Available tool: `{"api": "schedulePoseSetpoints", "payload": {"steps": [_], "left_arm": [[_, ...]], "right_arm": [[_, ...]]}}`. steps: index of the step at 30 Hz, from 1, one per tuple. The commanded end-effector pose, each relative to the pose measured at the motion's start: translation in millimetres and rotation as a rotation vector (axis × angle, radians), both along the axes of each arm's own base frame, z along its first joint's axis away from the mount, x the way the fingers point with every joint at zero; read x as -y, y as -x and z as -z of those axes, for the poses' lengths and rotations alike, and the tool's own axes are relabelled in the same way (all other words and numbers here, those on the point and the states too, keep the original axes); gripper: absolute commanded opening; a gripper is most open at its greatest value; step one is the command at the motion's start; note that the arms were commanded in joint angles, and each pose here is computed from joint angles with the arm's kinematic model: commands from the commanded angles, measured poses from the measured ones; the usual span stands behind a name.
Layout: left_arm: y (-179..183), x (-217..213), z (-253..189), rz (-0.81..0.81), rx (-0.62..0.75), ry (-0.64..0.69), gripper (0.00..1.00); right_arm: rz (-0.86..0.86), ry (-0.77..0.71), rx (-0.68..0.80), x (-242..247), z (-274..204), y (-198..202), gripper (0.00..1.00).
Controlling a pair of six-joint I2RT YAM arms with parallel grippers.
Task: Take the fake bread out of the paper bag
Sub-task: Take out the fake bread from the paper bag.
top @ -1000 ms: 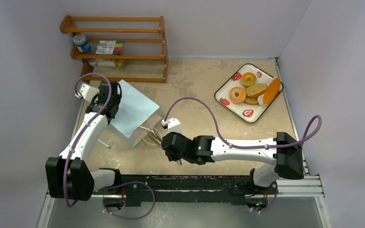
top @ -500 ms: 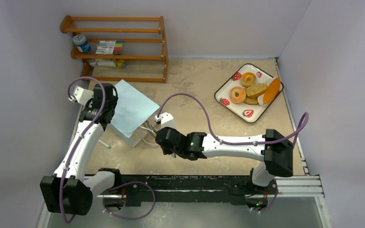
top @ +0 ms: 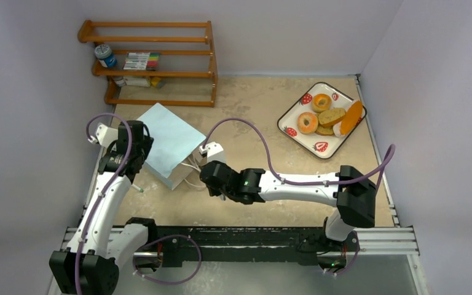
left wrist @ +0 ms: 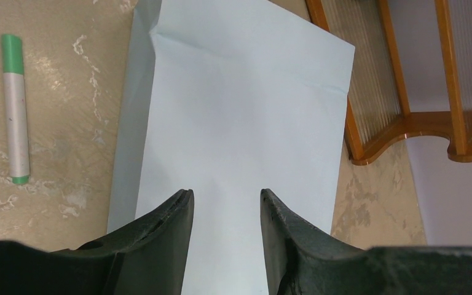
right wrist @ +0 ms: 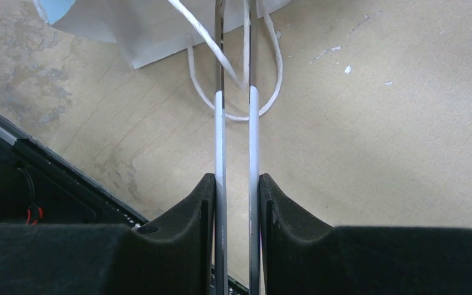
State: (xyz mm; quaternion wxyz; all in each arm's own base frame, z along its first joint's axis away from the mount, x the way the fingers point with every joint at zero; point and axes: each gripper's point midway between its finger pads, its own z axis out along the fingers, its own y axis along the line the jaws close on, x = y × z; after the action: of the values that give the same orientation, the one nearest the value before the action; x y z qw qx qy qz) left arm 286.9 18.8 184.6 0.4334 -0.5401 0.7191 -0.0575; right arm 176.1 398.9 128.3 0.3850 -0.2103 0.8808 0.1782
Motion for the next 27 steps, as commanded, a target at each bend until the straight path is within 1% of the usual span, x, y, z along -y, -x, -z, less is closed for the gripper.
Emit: {"api": "schedulePoseSetpoints", "payload": {"steps": [1, 6, 13, 22, 27], "left_arm": [[5.6, 7.0, -3.9, 0.037, 0.019, 0.031, 0.44], [12.2, 10.0, -7.4, 0.064, 0.020, 0.035, 0.44], [16.3, 12.3, -8.3, 0.082, 0.018, 0.038, 0.44], [17.9, 10.9, -11.3, 0.073, 0.028, 0.037, 0.44], [18.3, 11.1, -9.3, 0.070, 0.031, 0.041, 0.44]], "right_arm": [[0.055, -0.073, 0.050, -2.7, -29.8, -10.4, 0.27], [0.078, -0.078, 0.004, 19.0, -18.6, 1.3, 0.27], [0.086, -0.085, -0.033, 34.5, -12.4, 23.7, 0.27], [0.045, -0.062, -0.098, 33.6, -2.9, 75.0, 0.27], [0.027, -0.065, -0.111, 30.5, -4.2, 92.7, 0.27]]}}
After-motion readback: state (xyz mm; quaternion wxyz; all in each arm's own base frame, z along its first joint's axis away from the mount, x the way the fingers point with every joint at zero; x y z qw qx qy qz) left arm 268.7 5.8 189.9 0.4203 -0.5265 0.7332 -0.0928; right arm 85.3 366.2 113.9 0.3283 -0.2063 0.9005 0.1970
